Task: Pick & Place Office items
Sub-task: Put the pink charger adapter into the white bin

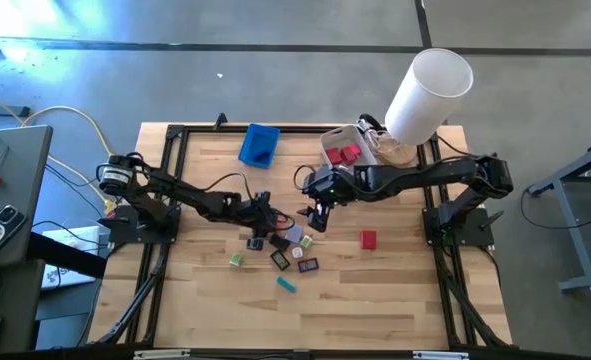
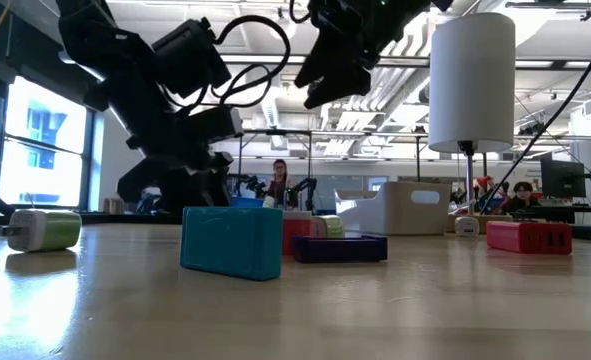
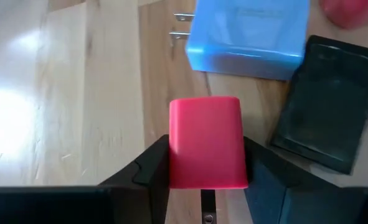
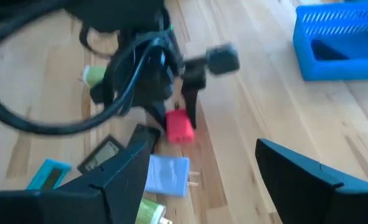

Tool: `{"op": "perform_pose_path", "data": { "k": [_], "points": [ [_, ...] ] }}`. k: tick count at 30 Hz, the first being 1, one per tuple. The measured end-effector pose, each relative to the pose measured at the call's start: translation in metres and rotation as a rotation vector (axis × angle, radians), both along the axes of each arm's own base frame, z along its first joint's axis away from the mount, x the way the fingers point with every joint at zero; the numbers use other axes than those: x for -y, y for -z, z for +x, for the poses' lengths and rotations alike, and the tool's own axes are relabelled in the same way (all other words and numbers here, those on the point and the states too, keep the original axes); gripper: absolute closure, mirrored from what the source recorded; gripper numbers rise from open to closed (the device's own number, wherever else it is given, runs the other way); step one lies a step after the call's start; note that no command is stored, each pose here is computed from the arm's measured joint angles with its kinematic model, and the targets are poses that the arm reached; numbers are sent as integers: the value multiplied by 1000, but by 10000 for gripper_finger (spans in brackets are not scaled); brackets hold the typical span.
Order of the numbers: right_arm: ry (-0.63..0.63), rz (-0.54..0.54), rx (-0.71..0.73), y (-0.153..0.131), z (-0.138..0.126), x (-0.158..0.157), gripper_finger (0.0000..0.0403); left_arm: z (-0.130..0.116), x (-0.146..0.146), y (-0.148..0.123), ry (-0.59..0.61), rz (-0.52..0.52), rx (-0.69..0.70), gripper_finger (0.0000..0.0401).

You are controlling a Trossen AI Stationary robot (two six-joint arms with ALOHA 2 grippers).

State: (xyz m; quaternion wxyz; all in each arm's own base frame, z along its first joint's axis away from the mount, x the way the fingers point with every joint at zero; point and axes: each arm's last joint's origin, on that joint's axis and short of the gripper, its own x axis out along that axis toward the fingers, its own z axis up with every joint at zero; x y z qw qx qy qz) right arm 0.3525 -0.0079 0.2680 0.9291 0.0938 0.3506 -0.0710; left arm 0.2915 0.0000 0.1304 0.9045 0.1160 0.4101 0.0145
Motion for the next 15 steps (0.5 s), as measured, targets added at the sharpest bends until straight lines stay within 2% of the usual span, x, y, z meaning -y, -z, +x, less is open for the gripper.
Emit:
{"op": "perform_pose_path", "data": {
  "k": [4,6,9,12,15],
  "points": [
    [32,45,-37,13,-4,-2,121,-1,-1,-1,-48,-5,5,257],
    [68,101,-23,18,-4,-4,121,-4,2,-4,-80,12,7,257],
    [107,182,80,26,-2,-11,121,-8,10,-16,-106,87,41,257],
    [79,191,179,32,-1,-19,121,-12,22,-34,-132,193,113,257],
    [95,240,319,33,1,-23,121,-19,36,-54,-105,233,196,257]
  ]
}}
